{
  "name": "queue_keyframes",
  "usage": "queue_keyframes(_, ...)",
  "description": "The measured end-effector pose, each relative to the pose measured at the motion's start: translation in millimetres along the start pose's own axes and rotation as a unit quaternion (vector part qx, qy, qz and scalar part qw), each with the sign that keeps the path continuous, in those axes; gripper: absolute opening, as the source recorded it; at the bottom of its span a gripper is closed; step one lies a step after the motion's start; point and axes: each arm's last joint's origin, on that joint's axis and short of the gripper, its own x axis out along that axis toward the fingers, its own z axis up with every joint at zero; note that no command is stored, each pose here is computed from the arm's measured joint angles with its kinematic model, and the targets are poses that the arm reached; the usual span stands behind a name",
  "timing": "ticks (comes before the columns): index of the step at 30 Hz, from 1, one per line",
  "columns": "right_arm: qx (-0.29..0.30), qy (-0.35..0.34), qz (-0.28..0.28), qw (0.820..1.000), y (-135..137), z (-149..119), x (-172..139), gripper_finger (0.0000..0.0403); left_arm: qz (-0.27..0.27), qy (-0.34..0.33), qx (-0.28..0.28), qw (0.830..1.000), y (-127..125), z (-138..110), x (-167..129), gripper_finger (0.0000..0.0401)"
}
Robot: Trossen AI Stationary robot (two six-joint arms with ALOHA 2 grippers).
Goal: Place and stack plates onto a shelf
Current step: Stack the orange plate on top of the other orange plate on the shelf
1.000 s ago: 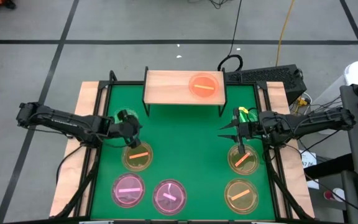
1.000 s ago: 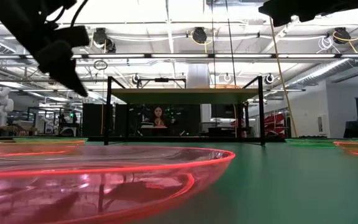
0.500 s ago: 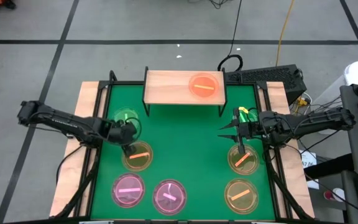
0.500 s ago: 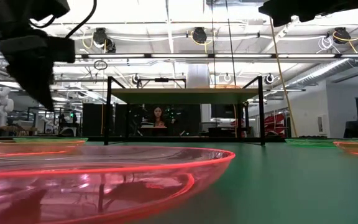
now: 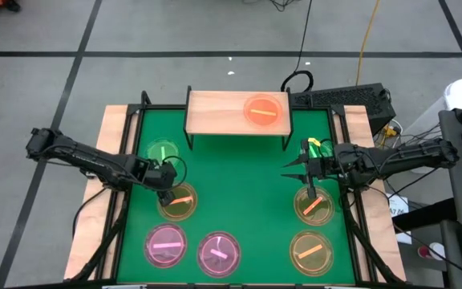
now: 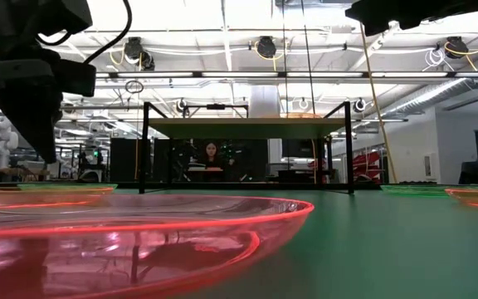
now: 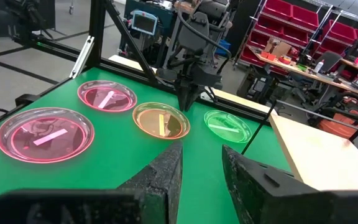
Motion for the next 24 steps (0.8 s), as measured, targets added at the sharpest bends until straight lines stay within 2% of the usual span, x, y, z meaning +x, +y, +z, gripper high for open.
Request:
queue_keyframes(7,0.000,0.000,0.000,1.000,0,0,0,0.0096,0.016,0.015,0.016,1.000,6,-3,3,0.0112)
queue_keyframes(15,0.004,0.000,0.000,1.000,0,0,0,0.0096,0.021,0.046,-0.007,0.999,22,-18,26,0.0115)
queue_keyframes(19,0.003,0.000,0.000,1.000,0,0,0,0.0096,0.009,0.024,-0.028,0.999,26,-18,33,0.0115)
queue_keyframes(24,0.004,0.000,0.000,1.000,0,0,0,0.0096,-0.002,0.031,-0.046,0.998,27,-17,34,0.0113)
